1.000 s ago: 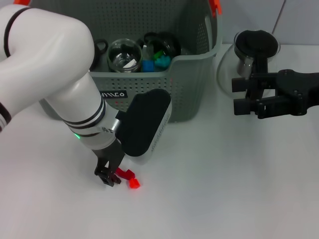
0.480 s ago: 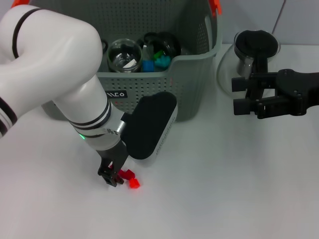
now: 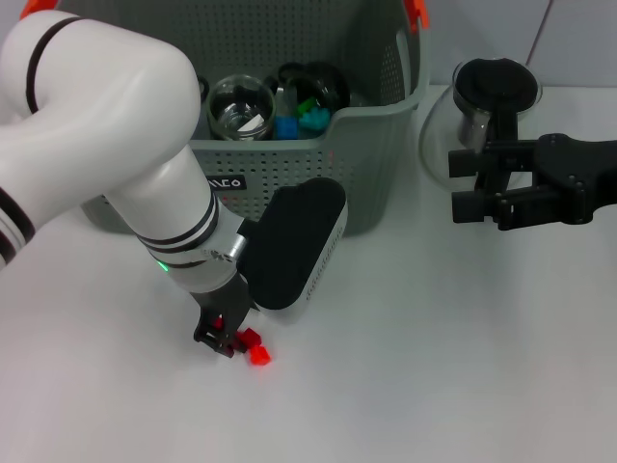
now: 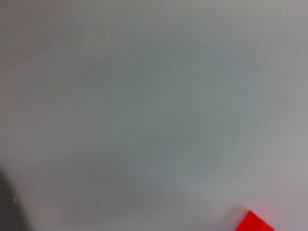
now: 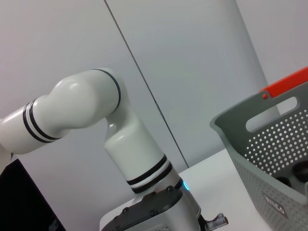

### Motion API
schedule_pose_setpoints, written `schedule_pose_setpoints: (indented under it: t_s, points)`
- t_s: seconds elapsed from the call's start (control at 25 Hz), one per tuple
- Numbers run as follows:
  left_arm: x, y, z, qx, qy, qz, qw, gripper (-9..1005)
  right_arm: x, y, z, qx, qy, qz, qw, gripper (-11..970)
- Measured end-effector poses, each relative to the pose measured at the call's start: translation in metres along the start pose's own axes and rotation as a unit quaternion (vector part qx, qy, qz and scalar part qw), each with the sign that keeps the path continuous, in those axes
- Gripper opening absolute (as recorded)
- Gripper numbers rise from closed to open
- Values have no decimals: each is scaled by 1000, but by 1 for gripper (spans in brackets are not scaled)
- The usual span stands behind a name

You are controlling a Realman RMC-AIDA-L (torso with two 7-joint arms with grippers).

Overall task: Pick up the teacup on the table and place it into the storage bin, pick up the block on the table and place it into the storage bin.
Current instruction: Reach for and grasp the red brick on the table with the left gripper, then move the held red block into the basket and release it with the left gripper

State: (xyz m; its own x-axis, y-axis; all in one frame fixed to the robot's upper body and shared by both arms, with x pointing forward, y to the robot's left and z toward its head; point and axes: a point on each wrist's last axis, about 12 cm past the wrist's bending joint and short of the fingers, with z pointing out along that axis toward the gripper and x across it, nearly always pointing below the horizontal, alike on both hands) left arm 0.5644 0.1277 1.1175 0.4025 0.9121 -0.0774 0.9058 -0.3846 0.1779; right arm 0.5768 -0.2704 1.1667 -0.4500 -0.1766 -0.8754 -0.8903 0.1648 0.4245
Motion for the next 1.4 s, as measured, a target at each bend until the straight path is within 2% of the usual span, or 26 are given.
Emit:
schedule_pose_setpoints:
  t_s: [0.12, 0.32, 0.76, 1.4]
  points:
    - [0, 0, 0, 0, 0, 0, 1000, 507, 0, 0, 0, 1, 0, 0, 1000, 925]
    - [0, 0, 0, 3, 1, 1, 1000, 285, 1, 0, -1, 2, 0, 1, 1000, 925]
    - [-1, 0, 2, 17, 13, 2, 1000, 175, 1, 0, -3, 4, -4, 0, 1000, 925]
    - [-2, 0, -6, 21, 13, -1, 1000, 189, 1, 1, -4, 2, -8, -4, 1000, 925]
